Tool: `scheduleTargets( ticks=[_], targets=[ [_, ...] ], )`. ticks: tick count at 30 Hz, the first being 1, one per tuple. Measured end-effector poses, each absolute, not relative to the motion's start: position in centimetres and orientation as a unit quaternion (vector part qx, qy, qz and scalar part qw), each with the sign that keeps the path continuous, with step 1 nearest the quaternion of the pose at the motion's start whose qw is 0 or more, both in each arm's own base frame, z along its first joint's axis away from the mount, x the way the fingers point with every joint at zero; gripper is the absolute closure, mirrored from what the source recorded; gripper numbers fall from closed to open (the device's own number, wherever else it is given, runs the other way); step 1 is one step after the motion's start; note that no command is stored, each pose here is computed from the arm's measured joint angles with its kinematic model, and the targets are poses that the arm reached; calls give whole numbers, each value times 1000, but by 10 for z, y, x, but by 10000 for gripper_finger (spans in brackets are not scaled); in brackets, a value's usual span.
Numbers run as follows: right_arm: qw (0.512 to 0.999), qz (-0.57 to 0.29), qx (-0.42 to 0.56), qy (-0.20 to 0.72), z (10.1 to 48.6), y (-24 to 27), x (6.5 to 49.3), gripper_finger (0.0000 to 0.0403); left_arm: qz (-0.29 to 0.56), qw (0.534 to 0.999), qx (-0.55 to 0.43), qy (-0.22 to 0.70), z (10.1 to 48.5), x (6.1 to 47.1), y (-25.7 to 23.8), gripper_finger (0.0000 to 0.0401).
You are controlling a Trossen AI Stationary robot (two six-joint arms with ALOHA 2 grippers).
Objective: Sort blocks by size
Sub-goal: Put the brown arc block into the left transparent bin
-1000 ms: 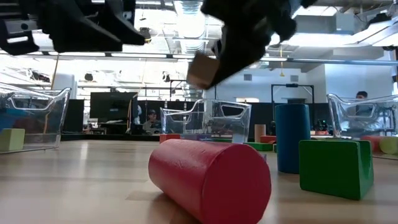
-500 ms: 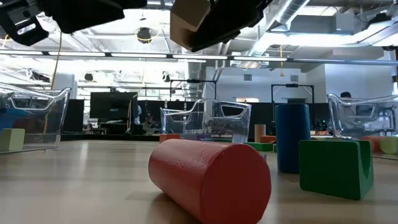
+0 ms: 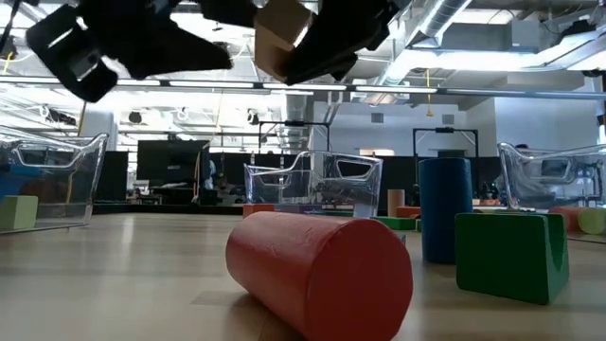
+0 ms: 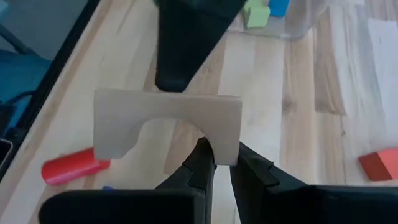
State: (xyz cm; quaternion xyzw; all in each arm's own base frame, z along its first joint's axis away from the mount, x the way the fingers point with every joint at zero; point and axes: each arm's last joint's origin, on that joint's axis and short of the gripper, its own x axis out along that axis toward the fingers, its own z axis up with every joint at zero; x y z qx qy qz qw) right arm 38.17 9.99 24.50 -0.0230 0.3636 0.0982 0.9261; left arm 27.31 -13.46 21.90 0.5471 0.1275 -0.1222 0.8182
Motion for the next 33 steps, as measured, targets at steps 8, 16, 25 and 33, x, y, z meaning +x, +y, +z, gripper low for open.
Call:
scheduleTargets(
  ticks=[8, 16, 25, 33],
  targets=[
    [925, 108, -25, 364, 246, 108, 379, 335, -88, 822, 550, 118, 232, 280, -148, 159],
    [927, 110, -26, 358, 246, 109, 380, 335, -95, 815, 559, 118, 231, 280, -147, 159],
    [935, 108, -21, 337, 250, 106, 383, 335, -89, 818, 554, 126, 230, 286, -136, 169],
    [935, 108, -23, 337, 250, 106, 383, 335, -99, 820, 551, 119, 231, 286, -137, 232]
  ],
)
